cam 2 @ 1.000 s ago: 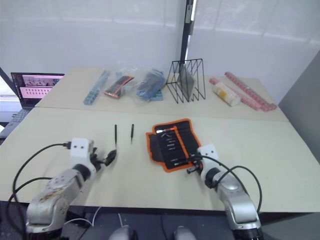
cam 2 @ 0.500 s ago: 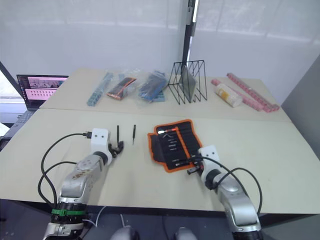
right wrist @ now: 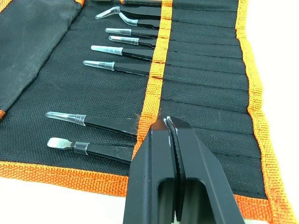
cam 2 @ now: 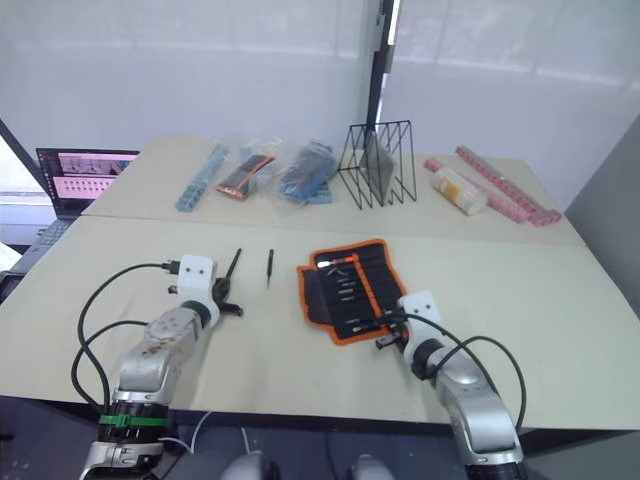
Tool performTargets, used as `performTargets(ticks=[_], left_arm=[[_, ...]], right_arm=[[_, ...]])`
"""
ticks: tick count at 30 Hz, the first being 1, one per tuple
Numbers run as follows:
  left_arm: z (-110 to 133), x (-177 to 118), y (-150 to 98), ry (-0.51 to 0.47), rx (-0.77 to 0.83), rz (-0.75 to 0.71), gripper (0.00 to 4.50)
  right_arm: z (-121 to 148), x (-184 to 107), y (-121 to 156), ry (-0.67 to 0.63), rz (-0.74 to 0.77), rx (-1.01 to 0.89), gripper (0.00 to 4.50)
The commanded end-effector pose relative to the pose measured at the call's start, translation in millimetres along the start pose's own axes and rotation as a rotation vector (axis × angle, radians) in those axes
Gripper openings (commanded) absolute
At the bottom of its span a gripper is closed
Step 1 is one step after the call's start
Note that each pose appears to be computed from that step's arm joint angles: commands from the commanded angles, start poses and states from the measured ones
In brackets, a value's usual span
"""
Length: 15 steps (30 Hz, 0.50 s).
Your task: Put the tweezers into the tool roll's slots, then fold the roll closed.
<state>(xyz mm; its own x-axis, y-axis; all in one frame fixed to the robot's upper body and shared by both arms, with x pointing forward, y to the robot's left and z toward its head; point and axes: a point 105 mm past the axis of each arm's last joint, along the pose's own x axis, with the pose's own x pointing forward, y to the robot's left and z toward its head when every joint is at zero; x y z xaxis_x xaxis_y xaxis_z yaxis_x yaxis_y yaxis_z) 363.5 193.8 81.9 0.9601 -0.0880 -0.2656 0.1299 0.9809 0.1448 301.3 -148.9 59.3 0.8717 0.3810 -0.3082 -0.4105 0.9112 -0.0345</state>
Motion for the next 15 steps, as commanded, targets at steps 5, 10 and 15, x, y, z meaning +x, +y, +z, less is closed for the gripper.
performTargets(ticks=[5, 10, 15], left_arm=[[63.3, -19.9, -5.1, -0.152, 0.154, -0.197, 0.03], [105.2, -37.2, -43.4, -0.23, 0.187, -0.473, 0.03], [122.9, -51.5, -107.6, -0.227, 0.221, -0.819, 0.03]], right_arm=[[-29.0, -1.9, 5.0, 0.102, 0.008, 0.038, 0.0], [-39.8, -4.0, 11.0, 0.113, 0.009, 0.06, 0.0], [-44.9, -4.9, 16.5, 0.111, 0.003, 0.086, 0.0]])
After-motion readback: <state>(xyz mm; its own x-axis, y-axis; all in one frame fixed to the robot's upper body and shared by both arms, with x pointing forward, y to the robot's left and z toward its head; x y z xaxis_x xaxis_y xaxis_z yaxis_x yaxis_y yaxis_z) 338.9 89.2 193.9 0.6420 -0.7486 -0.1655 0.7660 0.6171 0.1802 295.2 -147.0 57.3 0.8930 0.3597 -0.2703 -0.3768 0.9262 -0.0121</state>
